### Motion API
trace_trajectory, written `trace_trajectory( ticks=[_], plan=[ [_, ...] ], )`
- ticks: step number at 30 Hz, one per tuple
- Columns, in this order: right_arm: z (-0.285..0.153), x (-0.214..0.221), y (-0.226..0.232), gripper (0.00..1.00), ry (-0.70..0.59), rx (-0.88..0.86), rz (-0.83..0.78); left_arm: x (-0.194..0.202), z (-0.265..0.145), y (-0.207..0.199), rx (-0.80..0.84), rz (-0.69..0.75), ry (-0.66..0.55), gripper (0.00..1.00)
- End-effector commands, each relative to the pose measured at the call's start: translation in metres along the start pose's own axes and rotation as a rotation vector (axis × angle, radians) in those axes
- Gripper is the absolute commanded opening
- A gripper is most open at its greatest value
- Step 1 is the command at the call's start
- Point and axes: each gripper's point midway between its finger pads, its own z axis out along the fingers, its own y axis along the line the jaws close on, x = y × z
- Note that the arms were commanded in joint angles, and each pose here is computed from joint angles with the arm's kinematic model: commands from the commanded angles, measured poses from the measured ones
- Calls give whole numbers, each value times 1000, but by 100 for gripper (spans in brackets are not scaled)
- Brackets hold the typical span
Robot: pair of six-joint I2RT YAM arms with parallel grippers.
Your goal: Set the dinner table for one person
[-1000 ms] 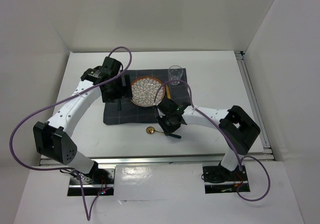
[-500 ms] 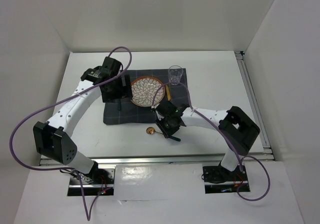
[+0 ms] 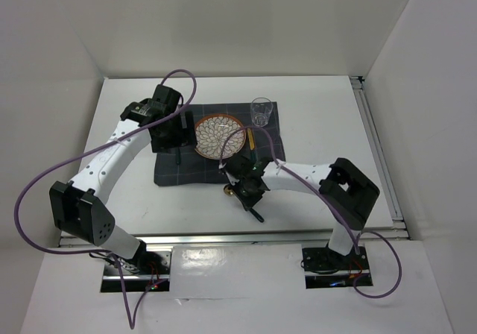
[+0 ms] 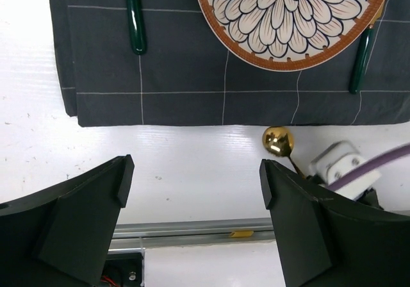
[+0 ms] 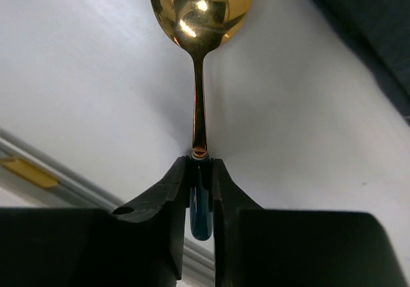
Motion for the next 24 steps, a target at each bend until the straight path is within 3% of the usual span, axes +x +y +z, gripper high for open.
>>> trace_trajectory(
  ticks=[1, 6, 12, 13, 19, 24],
  plan=[
    [-43, -22, 15, 0, -67, 25, -52, -7, -12, 3, -7, 7, -51, 99],
    [-95, -24, -6, 0, -141, 154, 54, -12, -15, 2, -7, -54, -92, 99],
    [-119, -44, -74, 0, -208, 279, 399, -19, -12, -4, 7, -66, -97, 99],
    [-128, -65, -83, 0, -251, 279, 441, -22, -14, -4, -5, -97, -101, 99],
    [-102, -129, -136, 0, -270, 290, 558, -28, -19, -13, 17, -120, -97, 99],
    [-67, -133, -175, 0, -216, 328, 640, -30, -19, -13, 22, -110, -105, 99]
  ],
)
